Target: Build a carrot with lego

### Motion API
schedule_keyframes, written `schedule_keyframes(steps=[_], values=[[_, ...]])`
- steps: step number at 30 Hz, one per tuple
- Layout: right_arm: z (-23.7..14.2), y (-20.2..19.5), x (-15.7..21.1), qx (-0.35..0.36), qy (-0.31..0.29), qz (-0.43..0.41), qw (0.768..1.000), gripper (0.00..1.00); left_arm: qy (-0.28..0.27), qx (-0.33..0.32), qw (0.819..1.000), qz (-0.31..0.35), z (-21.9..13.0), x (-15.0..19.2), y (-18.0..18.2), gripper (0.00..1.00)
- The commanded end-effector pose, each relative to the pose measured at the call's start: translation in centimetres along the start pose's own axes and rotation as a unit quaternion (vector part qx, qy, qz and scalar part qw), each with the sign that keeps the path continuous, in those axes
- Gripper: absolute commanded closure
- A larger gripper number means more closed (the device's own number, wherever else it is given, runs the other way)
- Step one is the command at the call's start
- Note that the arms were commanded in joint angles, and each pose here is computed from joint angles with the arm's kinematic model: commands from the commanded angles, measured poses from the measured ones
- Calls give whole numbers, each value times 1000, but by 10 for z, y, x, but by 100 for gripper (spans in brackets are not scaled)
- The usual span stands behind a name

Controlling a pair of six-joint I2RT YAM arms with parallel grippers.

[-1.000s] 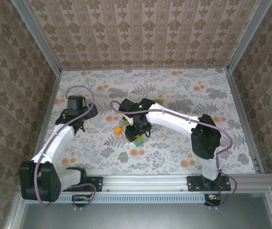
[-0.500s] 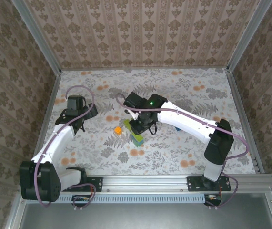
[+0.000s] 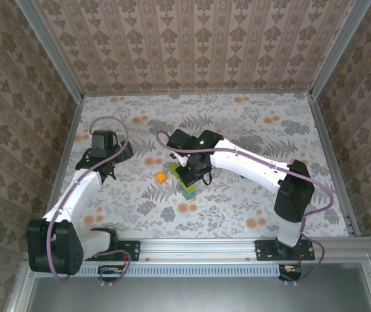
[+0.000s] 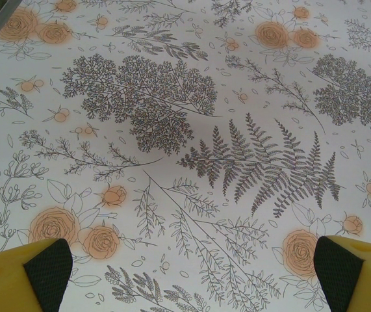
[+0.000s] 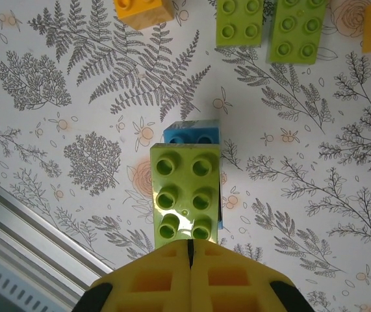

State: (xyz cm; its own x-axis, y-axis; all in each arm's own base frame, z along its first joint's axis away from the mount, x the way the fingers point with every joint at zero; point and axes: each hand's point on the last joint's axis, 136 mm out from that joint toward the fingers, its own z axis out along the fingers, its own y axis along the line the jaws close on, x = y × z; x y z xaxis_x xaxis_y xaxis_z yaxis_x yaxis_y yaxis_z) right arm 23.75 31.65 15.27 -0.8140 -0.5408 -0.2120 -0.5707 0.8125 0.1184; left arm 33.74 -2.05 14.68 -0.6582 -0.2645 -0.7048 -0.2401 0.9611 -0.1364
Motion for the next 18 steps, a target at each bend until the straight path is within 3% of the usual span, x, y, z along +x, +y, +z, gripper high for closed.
schedule_keyframes(steps=[1,18], values=[[13,0,13,0,37,-1,999,98,0,-6,1000,12,-4,-6,-1,1],[27,2,14,-2,53,-1,999,96,1,-7,1000,14,-3,-5,-1,1]])
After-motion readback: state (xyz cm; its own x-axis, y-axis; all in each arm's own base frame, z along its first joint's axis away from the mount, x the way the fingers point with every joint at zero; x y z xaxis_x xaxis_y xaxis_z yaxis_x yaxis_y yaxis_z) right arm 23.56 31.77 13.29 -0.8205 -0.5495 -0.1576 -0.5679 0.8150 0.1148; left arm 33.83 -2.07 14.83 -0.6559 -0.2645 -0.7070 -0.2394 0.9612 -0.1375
